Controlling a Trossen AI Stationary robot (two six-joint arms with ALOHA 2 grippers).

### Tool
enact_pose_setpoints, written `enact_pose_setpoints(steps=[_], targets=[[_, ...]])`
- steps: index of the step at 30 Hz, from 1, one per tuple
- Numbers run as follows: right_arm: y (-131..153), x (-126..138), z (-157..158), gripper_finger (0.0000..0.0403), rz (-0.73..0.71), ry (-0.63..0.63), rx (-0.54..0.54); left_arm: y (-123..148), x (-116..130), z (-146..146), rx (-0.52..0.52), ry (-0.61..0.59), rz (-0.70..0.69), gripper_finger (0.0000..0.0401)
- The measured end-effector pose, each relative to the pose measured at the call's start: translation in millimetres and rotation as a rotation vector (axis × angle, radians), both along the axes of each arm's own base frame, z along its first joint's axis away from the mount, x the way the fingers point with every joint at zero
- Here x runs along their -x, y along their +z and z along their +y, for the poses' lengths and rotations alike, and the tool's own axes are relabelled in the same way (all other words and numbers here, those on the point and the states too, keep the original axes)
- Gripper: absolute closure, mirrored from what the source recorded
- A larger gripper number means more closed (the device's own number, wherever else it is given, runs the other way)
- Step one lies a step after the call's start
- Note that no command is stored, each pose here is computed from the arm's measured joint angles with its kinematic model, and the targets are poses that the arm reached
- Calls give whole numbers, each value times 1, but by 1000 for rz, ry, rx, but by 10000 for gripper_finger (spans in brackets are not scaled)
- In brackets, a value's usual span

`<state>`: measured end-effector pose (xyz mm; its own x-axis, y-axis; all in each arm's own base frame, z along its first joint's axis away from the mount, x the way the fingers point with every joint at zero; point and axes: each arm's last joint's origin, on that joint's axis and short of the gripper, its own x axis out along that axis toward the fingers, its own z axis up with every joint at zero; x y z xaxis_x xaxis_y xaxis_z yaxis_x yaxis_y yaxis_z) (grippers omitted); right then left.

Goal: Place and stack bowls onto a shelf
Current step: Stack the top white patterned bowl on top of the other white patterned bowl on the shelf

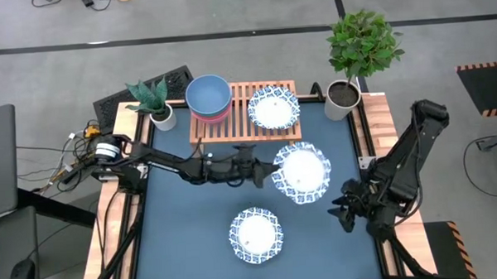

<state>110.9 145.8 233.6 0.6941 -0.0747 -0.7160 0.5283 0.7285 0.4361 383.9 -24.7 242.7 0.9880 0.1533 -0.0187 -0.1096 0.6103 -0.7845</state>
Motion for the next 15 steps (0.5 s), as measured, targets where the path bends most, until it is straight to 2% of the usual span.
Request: enact_pose_setpoints(steps=[11,15], targets=[[-15,-6,9,177,30,-45,41,21,4,2,123,121,-213,399],[-12,-11,9,177,-102,-108,78,21,4,3,92,169,-211,399]])
